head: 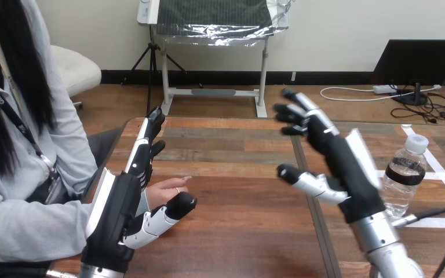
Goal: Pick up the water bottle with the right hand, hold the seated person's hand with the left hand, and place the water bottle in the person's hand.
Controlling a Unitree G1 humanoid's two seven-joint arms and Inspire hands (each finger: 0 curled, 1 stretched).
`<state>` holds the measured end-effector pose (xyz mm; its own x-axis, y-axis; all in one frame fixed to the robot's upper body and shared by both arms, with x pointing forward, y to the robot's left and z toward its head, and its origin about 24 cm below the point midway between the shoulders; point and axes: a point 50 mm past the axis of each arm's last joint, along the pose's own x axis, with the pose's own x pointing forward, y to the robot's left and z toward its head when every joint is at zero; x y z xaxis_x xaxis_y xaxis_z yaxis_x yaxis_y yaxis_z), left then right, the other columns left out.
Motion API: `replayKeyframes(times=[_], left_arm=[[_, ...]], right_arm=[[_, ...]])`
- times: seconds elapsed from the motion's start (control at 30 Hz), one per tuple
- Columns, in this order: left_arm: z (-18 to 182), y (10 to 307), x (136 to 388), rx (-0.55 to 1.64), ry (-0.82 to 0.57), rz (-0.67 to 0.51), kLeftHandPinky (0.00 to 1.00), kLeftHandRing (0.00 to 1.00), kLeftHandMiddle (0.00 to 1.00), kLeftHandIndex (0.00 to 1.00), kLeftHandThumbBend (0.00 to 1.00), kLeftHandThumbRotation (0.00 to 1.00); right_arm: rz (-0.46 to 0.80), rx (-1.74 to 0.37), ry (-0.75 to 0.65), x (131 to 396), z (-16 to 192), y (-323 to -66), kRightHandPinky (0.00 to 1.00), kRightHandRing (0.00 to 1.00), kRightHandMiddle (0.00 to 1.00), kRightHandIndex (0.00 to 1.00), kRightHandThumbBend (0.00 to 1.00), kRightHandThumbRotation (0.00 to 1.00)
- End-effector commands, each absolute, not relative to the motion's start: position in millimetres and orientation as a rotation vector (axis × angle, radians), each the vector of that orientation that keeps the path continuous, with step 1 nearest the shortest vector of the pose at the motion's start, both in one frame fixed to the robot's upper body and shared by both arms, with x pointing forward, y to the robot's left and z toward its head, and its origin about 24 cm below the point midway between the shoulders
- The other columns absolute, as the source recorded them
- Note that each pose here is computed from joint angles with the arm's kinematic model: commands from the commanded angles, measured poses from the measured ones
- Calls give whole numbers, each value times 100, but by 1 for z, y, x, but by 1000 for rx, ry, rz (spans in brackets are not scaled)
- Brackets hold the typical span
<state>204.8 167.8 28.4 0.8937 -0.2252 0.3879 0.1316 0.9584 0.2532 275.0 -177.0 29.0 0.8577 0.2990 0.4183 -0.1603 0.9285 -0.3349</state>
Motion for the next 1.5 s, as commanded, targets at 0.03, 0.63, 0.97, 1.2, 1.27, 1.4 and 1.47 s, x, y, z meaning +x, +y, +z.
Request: replayKeyframes(times=[0.03,0.63,0.97,1.2,1.27,1.4,1.47], left_arm=[[42,167,209,224,-501,-187,95,100,100,100,100,78],[40,167,211,205,-492,-195,99,100,100,100,100,78],[43,166,214,210,-505,-193,99,100,100,100,100,78],[44,167,215,209,-505,-192,99,100,100,100,100,78],[44,167,215,209,-506,-191,98,100,100,100,100,78],[45,167,216,205,-510,-192,98,100,100,100,100,78],[45,167,216,205,-511,-192,98,100,100,100,100,78]], right_arm=[[150,-276,-643,291,67,-194,74,82,85,91,100,65],[51,-260,-721,294,94,-224,77,84,86,92,100,57],[12,-259,-758,295,106,-236,78,85,84,92,100,55],[-30,-247,-770,297,110,-241,78,85,84,91,100,53],[-44,-247,-774,297,112,-243,78,84,84,90,100,53],[-59,-252,-780,298,114,-246,78,84,84,90,100,52],[-67,-257,-786,298,116,-247,78,85,84,90,100,52]])
